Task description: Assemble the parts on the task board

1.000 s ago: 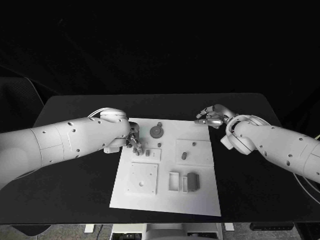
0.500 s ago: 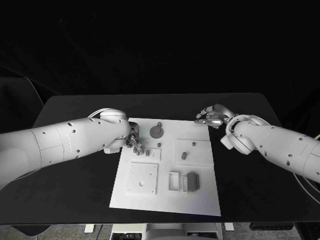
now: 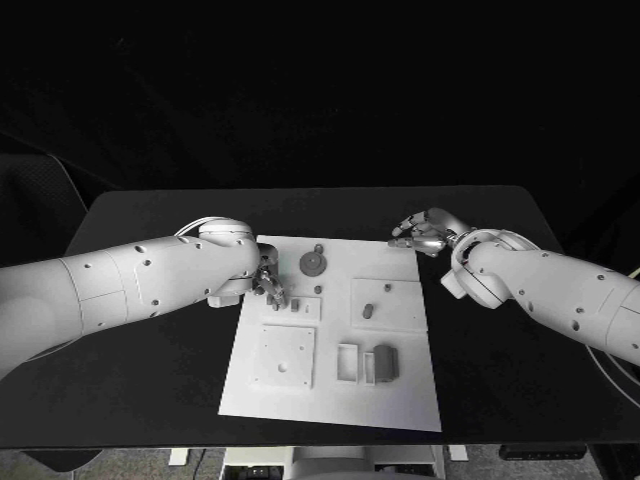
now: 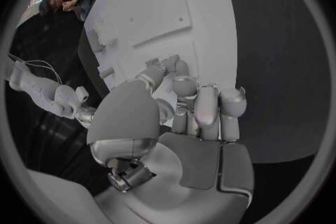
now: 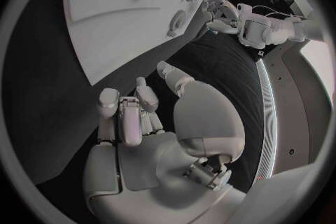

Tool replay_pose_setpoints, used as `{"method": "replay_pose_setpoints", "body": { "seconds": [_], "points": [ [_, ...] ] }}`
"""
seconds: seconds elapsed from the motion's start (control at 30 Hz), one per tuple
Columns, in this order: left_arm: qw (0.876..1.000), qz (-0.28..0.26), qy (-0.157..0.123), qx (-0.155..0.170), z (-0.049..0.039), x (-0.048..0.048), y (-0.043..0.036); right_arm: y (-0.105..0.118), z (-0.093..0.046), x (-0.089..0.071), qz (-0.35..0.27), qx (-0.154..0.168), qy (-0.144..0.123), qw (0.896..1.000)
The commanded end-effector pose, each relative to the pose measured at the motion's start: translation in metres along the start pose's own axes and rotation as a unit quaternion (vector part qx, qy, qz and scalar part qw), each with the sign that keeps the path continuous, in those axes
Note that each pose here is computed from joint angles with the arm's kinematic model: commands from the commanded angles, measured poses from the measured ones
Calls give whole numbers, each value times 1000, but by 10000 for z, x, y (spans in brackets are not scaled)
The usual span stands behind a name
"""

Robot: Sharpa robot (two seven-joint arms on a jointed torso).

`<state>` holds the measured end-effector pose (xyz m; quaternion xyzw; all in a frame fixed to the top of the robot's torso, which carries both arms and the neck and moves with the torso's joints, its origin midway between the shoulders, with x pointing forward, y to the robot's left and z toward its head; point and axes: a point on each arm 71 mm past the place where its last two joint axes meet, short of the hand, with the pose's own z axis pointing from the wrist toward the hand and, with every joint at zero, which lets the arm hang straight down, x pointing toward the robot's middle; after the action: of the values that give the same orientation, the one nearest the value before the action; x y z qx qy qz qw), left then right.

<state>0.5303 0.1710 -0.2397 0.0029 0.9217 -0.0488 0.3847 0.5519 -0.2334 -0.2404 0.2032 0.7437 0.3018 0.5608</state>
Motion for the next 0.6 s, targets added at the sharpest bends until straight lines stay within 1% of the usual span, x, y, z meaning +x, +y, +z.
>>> {"method": "replay_pose_setpoints", "body": {
  "seconds": [0.03,0.4,0.6],
  "points": [
    [1000,-3,3,3,-2,13,-18,9,-2,12,-1,-5,7,1000],
    [1000,-2,15,-2,0,26,10,6,-3,9,-1,-5,7,1000],
    [1000,-2,17,-1,0,30,1,7,-4,11,-1,-5,7,1000]
  ]
}}
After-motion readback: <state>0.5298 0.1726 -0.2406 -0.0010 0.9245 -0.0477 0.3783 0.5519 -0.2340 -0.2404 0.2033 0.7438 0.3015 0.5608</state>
